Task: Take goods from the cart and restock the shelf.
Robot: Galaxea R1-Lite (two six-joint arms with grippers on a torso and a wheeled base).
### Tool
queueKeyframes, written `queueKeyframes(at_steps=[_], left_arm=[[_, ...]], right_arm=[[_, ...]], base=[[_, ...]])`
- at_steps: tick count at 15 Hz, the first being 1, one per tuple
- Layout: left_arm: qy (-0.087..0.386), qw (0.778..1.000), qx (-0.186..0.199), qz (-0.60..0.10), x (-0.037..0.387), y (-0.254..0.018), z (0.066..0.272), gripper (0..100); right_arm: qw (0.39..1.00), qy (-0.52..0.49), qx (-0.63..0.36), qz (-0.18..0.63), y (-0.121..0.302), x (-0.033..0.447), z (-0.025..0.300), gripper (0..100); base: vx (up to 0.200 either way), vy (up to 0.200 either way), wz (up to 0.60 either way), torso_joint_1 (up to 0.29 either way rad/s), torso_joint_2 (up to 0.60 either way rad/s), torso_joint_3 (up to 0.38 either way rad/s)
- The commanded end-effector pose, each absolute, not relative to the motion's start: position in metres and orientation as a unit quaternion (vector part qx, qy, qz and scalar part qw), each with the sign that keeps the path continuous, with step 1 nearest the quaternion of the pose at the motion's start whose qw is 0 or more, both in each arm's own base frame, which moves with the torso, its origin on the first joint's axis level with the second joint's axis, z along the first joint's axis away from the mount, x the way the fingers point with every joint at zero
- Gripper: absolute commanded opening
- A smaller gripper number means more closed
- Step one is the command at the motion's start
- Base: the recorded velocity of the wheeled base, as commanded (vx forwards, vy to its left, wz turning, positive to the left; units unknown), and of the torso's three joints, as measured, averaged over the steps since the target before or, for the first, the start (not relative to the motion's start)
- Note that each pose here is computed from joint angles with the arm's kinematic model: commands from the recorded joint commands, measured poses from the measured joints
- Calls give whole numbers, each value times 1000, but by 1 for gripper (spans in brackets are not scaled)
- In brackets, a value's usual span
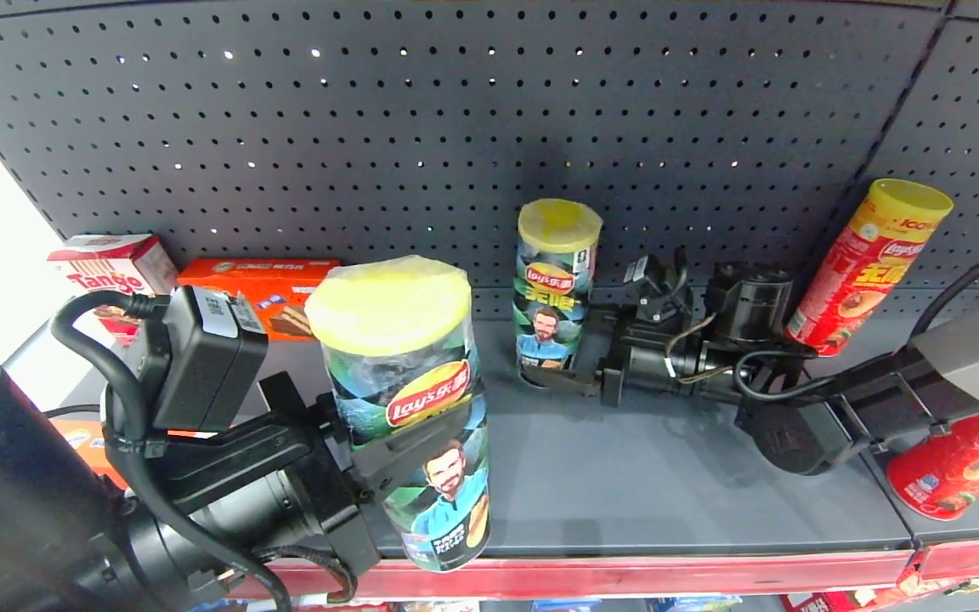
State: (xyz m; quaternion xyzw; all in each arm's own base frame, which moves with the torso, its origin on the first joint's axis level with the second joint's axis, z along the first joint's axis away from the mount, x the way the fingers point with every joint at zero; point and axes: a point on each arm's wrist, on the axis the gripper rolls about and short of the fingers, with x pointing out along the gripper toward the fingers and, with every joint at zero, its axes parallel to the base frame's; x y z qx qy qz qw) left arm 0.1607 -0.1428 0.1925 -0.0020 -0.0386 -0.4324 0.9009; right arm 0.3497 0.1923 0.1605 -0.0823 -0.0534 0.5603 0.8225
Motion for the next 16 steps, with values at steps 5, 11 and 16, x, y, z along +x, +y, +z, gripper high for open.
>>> queueKeyframes(at_steps=[5, 11, 16], left_arm=[[-39, 900, -3, -433, 160, -143, 192, 0], [-39, 901, -3, -431, 160, -142, 193, 0], [-33, 902, -1, -431, 160, -142, 190, 0]], right_arm=[[859, -38, -83, 504, 190, 346, 159, 100], [875, -53, -64, 477, 206, 370, 162, 100], [873, -53, -67, 480, 212, 373, 156, 0]], base=[[0, 0, 0, 0, 0, 0], [0, 0, 0, 0, 0, 0], [0, 0, 0, 0, 0, 0]])
